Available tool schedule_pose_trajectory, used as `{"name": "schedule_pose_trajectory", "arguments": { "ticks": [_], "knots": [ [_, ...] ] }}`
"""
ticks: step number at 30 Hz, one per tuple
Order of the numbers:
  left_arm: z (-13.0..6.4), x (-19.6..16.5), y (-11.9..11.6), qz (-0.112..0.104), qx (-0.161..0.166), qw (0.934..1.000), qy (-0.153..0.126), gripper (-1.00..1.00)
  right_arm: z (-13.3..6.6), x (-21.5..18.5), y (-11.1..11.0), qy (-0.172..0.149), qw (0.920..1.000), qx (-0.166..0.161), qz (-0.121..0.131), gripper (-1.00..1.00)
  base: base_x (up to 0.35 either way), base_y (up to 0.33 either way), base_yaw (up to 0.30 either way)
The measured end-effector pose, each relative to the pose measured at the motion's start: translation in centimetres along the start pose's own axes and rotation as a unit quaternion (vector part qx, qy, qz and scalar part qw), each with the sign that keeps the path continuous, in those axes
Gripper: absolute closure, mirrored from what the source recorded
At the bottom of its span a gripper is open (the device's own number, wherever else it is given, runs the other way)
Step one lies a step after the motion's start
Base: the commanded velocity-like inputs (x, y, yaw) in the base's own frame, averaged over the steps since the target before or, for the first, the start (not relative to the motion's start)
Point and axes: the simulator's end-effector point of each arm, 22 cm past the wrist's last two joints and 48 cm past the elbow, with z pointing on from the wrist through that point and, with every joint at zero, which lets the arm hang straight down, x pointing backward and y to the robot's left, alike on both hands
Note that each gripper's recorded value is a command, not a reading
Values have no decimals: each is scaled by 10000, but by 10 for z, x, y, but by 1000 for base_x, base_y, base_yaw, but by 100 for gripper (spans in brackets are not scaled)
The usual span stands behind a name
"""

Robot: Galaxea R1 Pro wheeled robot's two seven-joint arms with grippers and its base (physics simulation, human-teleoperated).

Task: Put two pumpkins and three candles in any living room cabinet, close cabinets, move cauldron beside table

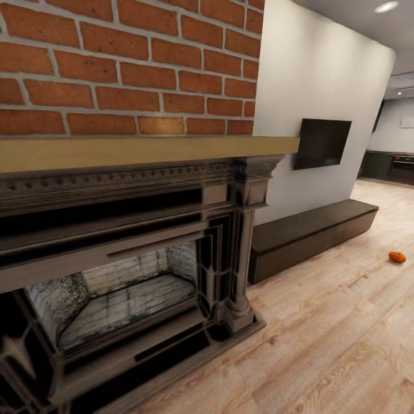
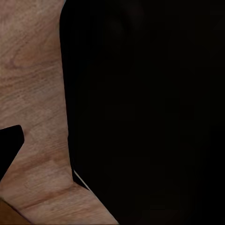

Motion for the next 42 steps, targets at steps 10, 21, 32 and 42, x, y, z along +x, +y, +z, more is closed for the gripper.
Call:
{"name": "schedule_pose_trajectory", "arguments": {
  "ticks": [10, 21, 32, 42],
  "knots": [
    [0, -8, -20, -14, 177, 9998, -66, -100, 0, -6, -1, -26, 10000, 14, -26, -100, 0, 0, 0],
    [0, -9, -21, -14, 184, 9998, -76, -100, 0, -6, -2, -31, 10000, 24, 63, -100, 0, 0, -46],
    [0, -8, -21, -14, 185, 9998, -68, -100, 0, -5, -2, -27, 10000, 21, 48, -100, 0, 0, -275],
    [0, -6, -21, -8, 185, 9998, -47, -100, 0, -6, -2, -55, 10000, 20, 45, -100, 0, 0, -279]
  ]
}}
